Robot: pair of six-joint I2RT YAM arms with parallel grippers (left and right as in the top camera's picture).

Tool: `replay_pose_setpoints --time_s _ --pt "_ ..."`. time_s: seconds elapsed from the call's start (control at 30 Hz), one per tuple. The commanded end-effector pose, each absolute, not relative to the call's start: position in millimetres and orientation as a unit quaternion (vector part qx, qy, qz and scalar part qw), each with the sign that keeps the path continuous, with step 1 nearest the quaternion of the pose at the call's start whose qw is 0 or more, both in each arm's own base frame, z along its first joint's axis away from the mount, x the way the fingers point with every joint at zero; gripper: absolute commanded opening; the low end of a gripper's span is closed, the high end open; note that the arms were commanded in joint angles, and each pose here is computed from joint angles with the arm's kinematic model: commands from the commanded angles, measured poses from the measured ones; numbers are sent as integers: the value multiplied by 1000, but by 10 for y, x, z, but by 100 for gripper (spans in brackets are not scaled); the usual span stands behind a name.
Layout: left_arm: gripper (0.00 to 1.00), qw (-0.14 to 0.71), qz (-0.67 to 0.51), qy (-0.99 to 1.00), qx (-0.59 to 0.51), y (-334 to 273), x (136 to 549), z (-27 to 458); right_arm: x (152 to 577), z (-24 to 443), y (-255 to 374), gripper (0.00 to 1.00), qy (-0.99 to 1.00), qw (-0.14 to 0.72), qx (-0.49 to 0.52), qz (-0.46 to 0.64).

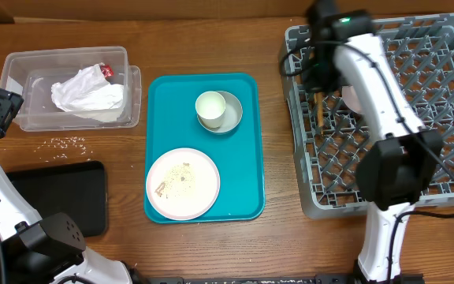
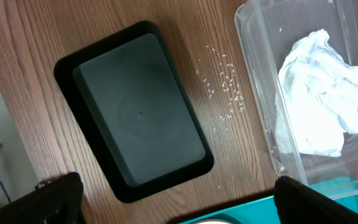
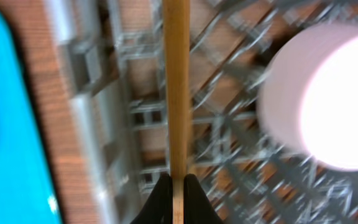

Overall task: Sort waste into correct bins and load items into the dishwasher
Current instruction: 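Carry the second chopstick to the grey rack and release it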

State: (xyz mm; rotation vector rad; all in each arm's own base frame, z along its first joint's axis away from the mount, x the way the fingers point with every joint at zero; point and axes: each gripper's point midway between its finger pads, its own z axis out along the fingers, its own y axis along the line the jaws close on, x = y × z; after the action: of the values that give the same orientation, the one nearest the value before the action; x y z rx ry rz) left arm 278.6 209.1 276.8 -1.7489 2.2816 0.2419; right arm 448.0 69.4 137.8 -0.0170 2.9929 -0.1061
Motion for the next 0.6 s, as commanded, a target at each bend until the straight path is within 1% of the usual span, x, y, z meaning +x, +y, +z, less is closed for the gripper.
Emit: replay_pose_setpoints --time_s 0.0,0.23,0.43,0.57 --pt "100 123 82 779 -609 2095 2798 2735 4605 1546 532 4 993 106 -53 -15" --pt "100 123 82 779 -609 2094 2797 2735 4734 1556 131 4 992 125 -18 -17" --pt "100 123 82 779 -609 2095 2798 2736 4726 1481 233 5 991 120 -49 32" --pt "100 123 82 779 -609 2095 2798 2736 4719 1435 291 9 990 117 -59 45"
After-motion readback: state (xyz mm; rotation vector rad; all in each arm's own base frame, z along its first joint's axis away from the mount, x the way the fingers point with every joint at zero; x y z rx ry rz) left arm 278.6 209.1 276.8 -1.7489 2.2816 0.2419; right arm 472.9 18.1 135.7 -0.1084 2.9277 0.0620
